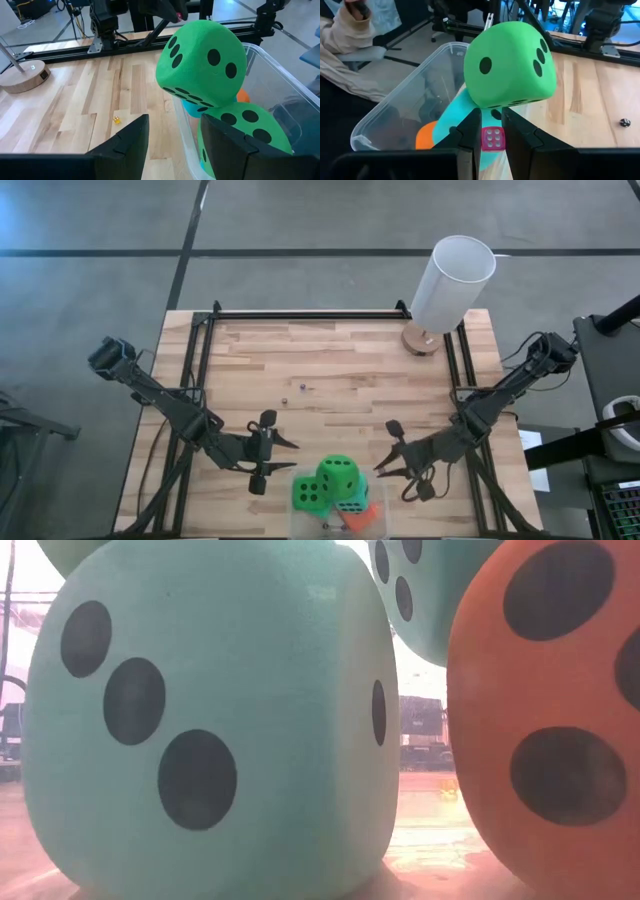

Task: Pick & Place Dice
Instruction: Put the small red dice into the transparent bin

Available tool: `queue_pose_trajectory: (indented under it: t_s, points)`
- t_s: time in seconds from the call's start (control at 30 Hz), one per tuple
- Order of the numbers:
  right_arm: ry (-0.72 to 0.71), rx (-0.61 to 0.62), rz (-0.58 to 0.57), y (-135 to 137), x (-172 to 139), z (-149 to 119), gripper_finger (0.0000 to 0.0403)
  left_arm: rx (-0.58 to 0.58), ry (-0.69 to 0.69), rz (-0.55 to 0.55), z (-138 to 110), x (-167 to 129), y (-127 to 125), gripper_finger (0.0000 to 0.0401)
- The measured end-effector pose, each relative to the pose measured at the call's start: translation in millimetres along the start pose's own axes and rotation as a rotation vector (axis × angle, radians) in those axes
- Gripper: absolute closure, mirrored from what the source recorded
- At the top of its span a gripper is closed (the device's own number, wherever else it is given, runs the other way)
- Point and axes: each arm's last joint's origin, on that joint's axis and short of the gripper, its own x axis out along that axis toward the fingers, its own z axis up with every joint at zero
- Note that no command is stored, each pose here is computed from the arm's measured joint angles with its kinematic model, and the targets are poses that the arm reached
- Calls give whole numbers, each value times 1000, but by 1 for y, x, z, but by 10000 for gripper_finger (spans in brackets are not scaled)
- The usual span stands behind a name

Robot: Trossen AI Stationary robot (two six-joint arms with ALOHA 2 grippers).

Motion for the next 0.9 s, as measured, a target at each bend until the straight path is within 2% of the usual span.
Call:
queue_pose_trajectory:
  t_s: [0.27, 0.57, 0.9]
  points:
    - [33, 4, 58, 4, 11, -2, 344, 1, 0, 0, 0, 0, 0, 225]
    - [29, 13, 194, 11, 20, 0, 344, 4, -4, 0, 1, 0, 0, 228]
    - [70, -28, 241, 16, 36, -2, 344, 3, -7, -1, 1, 0, 0, 217]
